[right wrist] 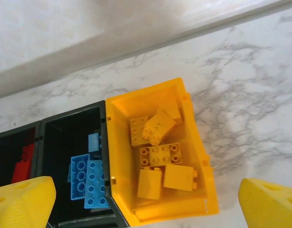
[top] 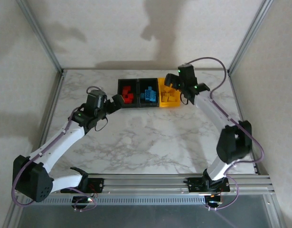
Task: Sort the legos into containers by color
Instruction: Place the lego in the container, then reset both arms
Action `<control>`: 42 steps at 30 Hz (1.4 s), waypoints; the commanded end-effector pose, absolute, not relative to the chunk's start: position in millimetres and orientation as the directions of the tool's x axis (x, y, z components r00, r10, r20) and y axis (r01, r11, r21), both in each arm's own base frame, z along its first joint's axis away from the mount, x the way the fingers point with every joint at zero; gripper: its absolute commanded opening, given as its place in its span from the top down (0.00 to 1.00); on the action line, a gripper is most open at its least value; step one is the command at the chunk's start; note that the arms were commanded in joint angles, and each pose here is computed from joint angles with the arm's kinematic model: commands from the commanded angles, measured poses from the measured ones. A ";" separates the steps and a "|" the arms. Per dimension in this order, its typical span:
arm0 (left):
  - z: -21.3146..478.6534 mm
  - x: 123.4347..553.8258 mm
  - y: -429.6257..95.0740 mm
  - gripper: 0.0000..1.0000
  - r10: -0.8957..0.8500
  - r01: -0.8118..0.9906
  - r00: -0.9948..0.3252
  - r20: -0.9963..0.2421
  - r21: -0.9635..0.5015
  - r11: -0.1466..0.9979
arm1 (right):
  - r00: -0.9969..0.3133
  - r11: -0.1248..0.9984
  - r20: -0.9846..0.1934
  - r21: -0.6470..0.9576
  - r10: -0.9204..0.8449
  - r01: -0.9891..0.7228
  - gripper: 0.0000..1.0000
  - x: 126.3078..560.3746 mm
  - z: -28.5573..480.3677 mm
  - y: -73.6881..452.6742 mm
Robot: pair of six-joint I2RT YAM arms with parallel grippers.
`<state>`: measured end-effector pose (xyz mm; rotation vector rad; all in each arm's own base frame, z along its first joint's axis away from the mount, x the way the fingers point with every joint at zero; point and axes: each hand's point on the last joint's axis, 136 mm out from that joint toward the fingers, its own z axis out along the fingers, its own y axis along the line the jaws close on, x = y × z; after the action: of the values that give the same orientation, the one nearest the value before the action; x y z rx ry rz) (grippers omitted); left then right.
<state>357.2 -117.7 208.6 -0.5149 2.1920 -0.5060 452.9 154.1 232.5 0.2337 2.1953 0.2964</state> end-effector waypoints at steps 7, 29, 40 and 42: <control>245.6 369.8 -21.0 0.00 -0.316 -0.341 -0.298 -0.901 -0.208 0.917 | -0.293 0.888 -0.914 0.130 0.279 0.441 0.01 378.3 219.9 35.2; 142.0 358.3 43.7 0.01 -0.192 -0.378 -0.005 -0.981 -0.176 0.909 | 0.001 0.930 -0.998 -0.055 -0.059 0.364 0.01 347.2 154.2 -15.1; 133.0 365.1 33.2 0.00 -0.172 -0.317 -0.031 -0.985 -0.153 0.936 | -0.103 0.995 -0.994 0.023 0.032 0.094 0.01 370.8 125.8 -5.6; 133.3 365.5 33.0 0.00 -0.171 -0.317 -0.029 -0.985 -0.153 0.936 | -0.115 0.995 -0.993 0.022 0.033 0.095 0.01 371.2 124.4 -5.9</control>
<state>360.7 34.4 116.4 -0.4016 1.6707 0.1374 365.0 -20.5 117.3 0.1436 1.7055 -0.1454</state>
